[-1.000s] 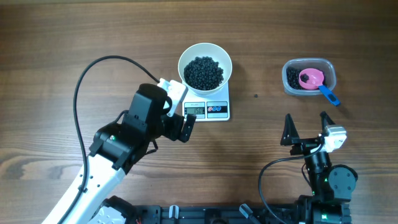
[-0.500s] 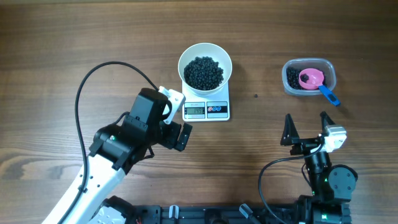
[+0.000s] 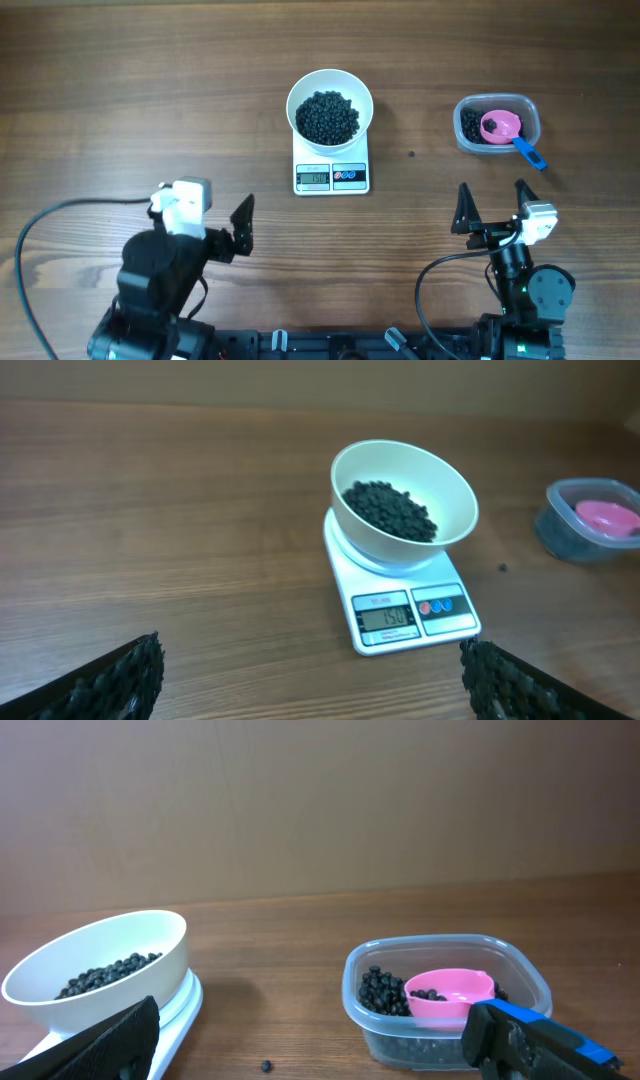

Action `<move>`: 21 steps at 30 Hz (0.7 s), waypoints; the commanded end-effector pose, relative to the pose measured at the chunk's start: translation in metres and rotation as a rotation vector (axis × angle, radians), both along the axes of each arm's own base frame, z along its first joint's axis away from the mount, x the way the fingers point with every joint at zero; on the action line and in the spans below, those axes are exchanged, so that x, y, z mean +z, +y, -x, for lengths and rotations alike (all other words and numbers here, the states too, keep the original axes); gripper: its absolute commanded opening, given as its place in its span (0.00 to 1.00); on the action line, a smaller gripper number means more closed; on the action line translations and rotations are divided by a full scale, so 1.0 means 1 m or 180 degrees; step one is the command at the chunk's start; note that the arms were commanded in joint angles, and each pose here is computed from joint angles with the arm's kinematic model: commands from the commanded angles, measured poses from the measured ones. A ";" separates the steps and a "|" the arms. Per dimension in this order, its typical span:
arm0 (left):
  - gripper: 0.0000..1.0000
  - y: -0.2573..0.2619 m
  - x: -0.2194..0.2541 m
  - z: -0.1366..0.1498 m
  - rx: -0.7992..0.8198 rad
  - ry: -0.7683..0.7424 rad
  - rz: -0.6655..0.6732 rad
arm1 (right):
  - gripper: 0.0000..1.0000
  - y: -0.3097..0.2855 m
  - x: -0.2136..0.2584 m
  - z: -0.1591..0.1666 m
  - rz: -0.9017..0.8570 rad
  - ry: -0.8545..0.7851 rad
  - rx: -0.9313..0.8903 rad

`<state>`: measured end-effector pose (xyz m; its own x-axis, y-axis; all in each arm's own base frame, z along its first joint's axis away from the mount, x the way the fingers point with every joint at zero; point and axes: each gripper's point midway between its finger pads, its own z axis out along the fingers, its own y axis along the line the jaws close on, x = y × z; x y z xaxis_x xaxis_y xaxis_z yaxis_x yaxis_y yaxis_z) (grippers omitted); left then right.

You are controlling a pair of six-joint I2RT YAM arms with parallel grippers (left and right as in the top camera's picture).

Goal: Scoop item into bowl and weigh 150g on scale

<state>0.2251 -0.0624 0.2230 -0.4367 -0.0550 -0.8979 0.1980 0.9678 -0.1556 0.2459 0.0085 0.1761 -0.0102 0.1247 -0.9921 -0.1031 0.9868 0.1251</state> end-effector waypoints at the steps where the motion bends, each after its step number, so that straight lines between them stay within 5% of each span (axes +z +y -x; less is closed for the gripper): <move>1: 1.00 0.016 -0.002 0.005 0.0216 -0.0197 0.0099 | 1.00 0.000 0.002 0.000 0.0062 -0.0038 -0.0016; 11: 1.00 0.053 -0.014 0.014 0.0779 -0.0767 0.0431 | 1.00 0.000 0.002 0.000 0.0062 -0.0038 -0.0016; 21: 1.00 0.055 -0.032 -0.002 0.0791 -0.0879 0.0446 | 1.00 0.000 0.002 0.000 0.0062 -0.0038 -0.0016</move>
